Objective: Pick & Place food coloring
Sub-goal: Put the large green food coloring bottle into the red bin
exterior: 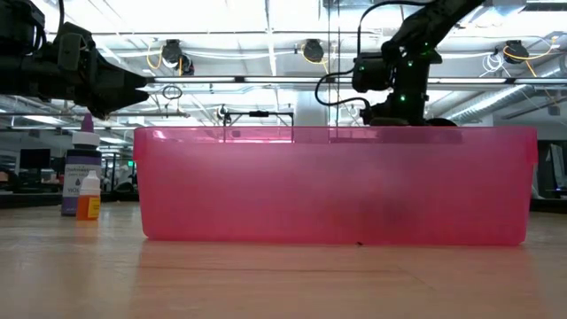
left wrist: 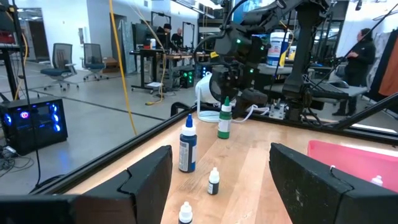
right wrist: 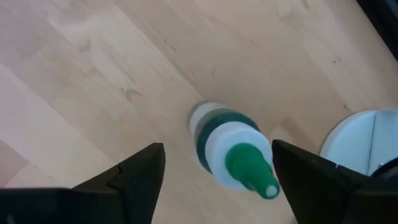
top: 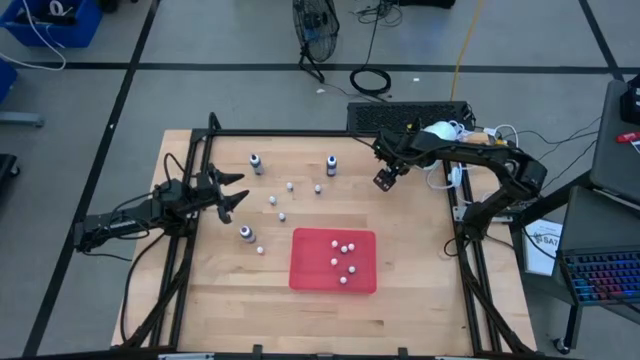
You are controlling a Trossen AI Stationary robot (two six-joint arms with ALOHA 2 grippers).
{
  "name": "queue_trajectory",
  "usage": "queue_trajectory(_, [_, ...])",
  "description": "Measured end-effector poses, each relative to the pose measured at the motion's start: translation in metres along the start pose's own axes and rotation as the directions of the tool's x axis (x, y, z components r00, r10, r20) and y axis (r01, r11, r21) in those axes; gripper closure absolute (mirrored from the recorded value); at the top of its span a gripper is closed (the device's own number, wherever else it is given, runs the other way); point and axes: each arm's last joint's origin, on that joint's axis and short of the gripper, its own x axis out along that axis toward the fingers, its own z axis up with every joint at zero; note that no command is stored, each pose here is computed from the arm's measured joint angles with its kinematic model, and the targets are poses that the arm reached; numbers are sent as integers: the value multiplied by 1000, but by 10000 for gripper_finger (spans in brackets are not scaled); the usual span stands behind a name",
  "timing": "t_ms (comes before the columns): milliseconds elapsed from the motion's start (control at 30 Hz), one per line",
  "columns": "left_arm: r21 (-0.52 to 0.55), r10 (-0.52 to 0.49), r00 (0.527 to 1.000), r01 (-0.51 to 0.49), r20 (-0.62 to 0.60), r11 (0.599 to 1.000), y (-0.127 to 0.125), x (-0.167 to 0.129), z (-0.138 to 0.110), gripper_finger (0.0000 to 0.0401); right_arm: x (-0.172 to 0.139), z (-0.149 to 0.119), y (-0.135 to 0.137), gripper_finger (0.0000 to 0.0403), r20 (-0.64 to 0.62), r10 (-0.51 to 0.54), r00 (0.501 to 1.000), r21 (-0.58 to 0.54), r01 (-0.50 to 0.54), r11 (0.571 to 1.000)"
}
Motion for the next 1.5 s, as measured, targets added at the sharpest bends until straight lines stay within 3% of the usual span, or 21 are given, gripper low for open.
queue_trajectory(533, [0,0,1000,0,0,1000,0,0,0,132,24,6,5,174,-38,-9,999,-21,9,1000])
queue_trajectory(767, [0,0,1000,0,0,1000,0,0,0,132,24,6,4,215,-38,-11,999,-22,10,1000])
queue_trajectory(967, [0,0,1000,0,0,1000,0,0,0,132,24,7,5,274,-27,-9,1000,-41,8,999])
queue_trajectory(1067, [0,0,1000,0,0,1000,0,0,0,132,23,8,8,276,-6,-3,1000,-55,3,998])
queue_trajectory(1267, [0,0,1000,0,0,1000,0,0,0,132,-9,2,39,276,124,71,990,-167,-49,985])
queue_trajectory(1500, [0,0,1000,0,0,1000,0,0,0,132,-85,-23,106,276,258,152,954,-338,-58,939])
